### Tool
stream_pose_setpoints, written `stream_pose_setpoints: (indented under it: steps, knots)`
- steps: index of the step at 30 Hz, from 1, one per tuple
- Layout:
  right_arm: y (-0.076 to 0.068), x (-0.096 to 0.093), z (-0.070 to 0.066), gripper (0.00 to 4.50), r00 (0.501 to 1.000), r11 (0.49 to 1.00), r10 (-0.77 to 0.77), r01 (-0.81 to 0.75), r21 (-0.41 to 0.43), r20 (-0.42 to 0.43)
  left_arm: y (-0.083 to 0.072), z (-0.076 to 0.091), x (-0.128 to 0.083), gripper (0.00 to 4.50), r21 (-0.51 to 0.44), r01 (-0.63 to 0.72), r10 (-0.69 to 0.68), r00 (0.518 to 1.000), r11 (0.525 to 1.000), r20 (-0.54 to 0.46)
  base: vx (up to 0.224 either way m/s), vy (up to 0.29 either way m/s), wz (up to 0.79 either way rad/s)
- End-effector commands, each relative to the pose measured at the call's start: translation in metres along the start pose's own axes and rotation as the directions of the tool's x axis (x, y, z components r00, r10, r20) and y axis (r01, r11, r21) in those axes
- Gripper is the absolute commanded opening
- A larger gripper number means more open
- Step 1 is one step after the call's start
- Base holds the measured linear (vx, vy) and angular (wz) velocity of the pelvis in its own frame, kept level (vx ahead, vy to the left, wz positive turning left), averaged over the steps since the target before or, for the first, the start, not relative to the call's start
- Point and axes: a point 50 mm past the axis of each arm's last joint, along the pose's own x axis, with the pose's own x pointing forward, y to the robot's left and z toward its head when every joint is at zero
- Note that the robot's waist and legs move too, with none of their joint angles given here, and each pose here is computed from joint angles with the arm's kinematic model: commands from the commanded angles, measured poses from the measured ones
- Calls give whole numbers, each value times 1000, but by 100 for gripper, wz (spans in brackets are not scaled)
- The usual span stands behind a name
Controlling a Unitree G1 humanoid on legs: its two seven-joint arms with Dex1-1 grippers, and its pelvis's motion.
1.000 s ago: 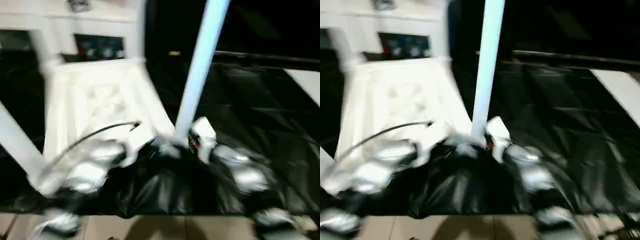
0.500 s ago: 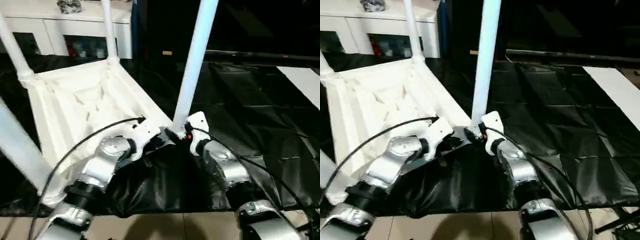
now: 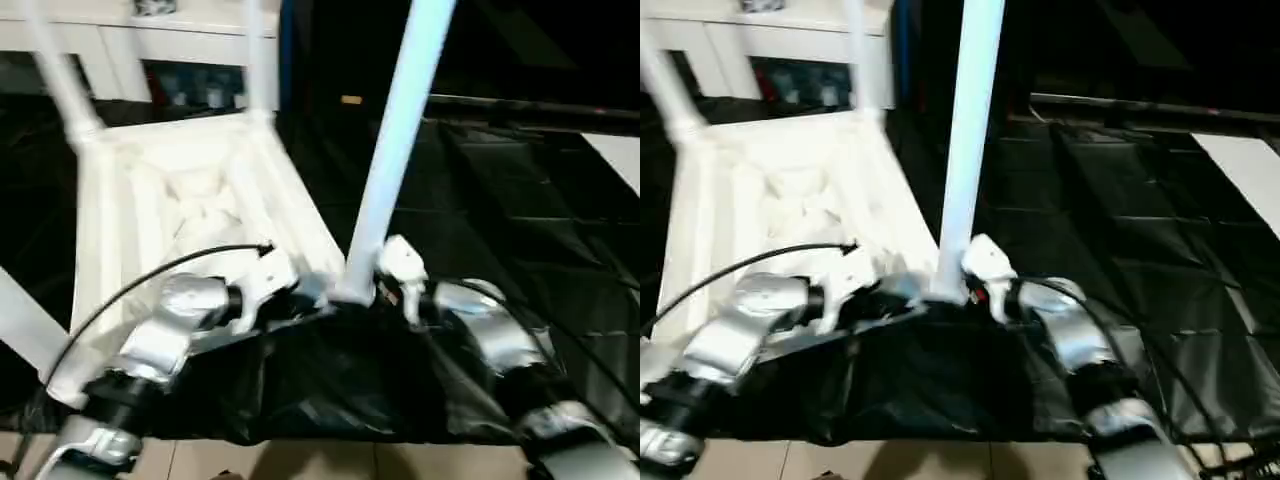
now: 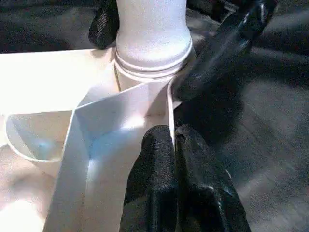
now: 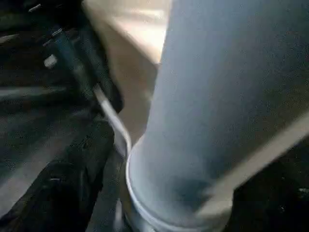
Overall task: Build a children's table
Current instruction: Rotate leg to tighten
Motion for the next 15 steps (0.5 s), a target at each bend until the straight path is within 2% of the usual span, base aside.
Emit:
stream_pose_setpoints:
  steps: [1,5,7,9,11,15]
  knots:
    - [7,1,4,370,996,996,90,-90,-30,0,-13,10,10,0,59,144,-146,988,988,40,0,0,0]
    - [10,-3,4,357,990,989,141,-141,-31,-6,-13,9,6,0,58,170,-172,984,984,38,0,0,0]
    - [14,-4,3,319,984,984,178,-178,-25,-12,-14,8,4,0,54,190,-192,981,980,37,0,0,0]
    - [14,-4,4,317,983,983,182,-183,-26,-12,-14,8,4,0,54,193,-195,980,980,36,0,0,0]
    - [15,-5,4,289,982,981,191,-191,-25,-9,-14,8,4,0,54,203,-205,978,978,37,0,0,0]
    - [16,-5,4,276,979,979,204,-204,-21,-9,-16,8,5,0,53,213,-215,976,976,39,0,0,0]
